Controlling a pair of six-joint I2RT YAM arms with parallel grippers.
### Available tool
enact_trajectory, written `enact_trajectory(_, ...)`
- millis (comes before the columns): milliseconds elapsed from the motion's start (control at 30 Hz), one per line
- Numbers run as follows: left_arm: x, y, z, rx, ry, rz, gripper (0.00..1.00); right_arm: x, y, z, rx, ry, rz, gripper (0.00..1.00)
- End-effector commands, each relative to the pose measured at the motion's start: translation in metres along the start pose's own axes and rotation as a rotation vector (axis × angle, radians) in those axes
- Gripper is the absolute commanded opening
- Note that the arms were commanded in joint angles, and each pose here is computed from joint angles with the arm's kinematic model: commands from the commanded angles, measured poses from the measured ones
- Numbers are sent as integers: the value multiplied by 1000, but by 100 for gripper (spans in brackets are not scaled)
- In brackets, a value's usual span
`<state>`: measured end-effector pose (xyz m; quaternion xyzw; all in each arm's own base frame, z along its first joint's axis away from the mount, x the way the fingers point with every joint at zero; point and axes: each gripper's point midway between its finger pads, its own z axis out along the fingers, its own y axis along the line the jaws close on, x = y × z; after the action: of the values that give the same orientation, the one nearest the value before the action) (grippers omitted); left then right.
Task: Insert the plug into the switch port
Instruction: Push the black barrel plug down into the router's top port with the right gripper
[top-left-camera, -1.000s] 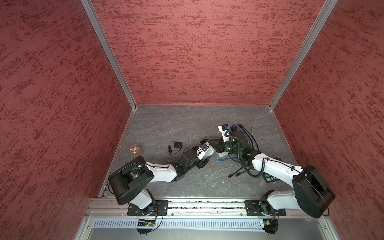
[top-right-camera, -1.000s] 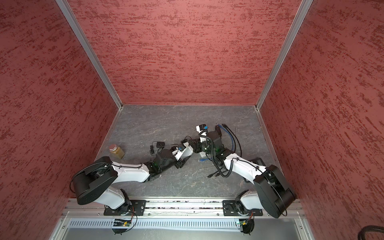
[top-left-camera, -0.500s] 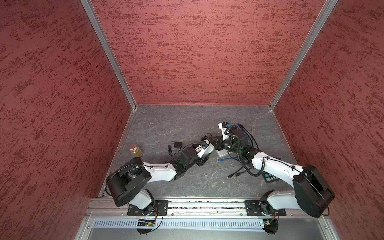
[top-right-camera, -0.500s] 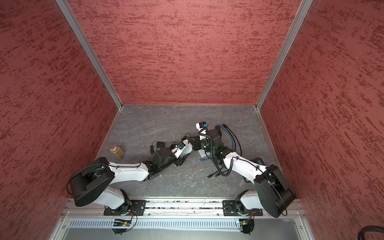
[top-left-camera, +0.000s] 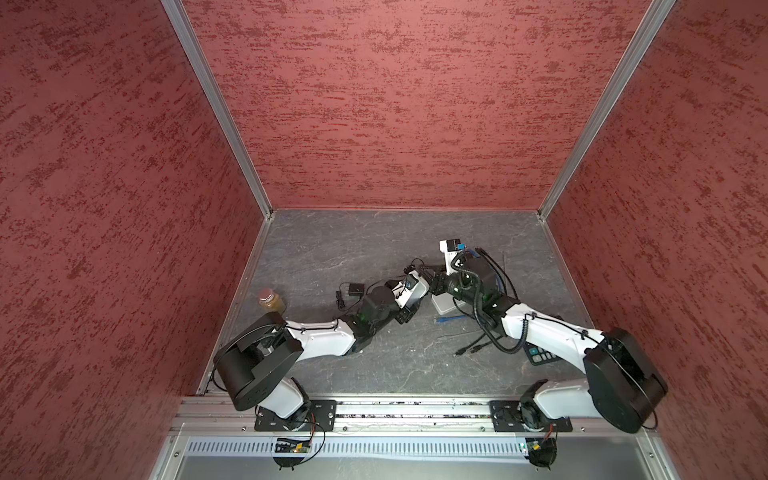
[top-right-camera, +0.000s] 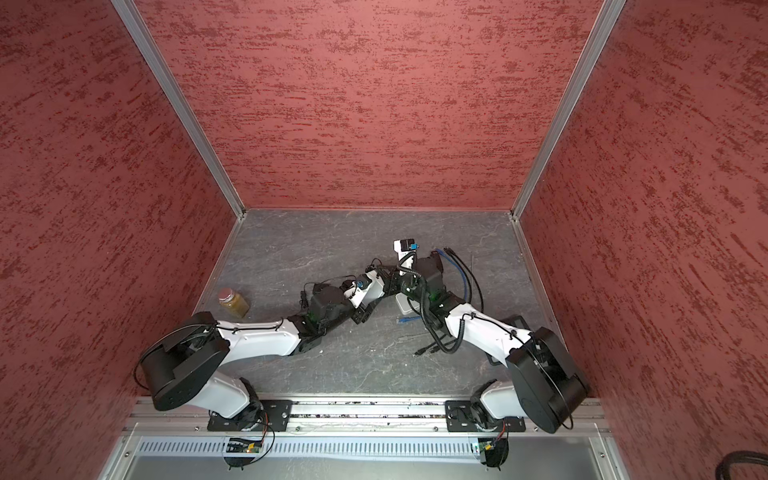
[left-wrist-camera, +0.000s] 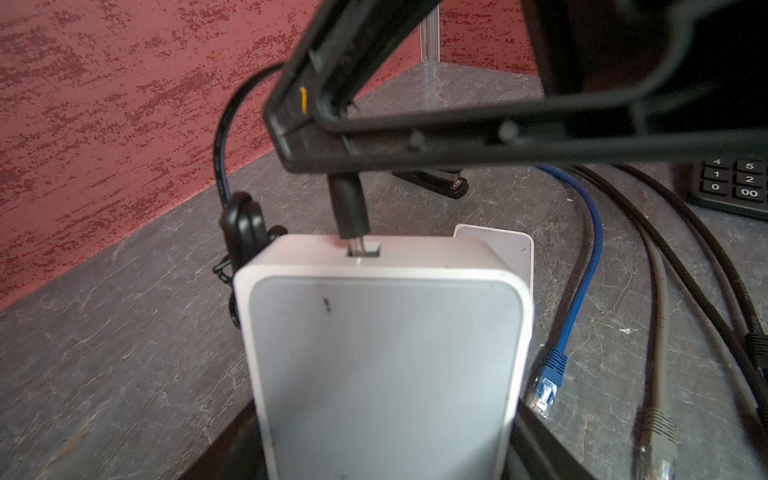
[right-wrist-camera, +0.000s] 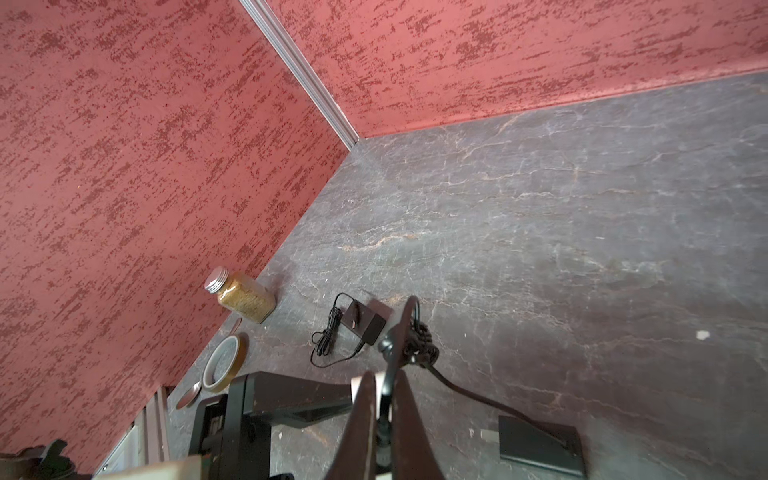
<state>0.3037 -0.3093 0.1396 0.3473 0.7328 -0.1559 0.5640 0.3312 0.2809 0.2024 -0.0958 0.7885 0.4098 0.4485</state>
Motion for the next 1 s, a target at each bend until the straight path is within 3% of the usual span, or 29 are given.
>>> enact_trajectory(0, -176, 3, -43, 31, -592, -19, 32, 101, -12, -1, 27, 335, 93, 0)
enact_trajectory(500, -206, 25, -59, -8, -687, -46, 32, 128, -22, -3, 67, 403, 84, 0)
enact_trajectory(967, -237, 32, -85, -19, -834, -81, 31, 137, -26, -10, 79, 382, 141, 0)
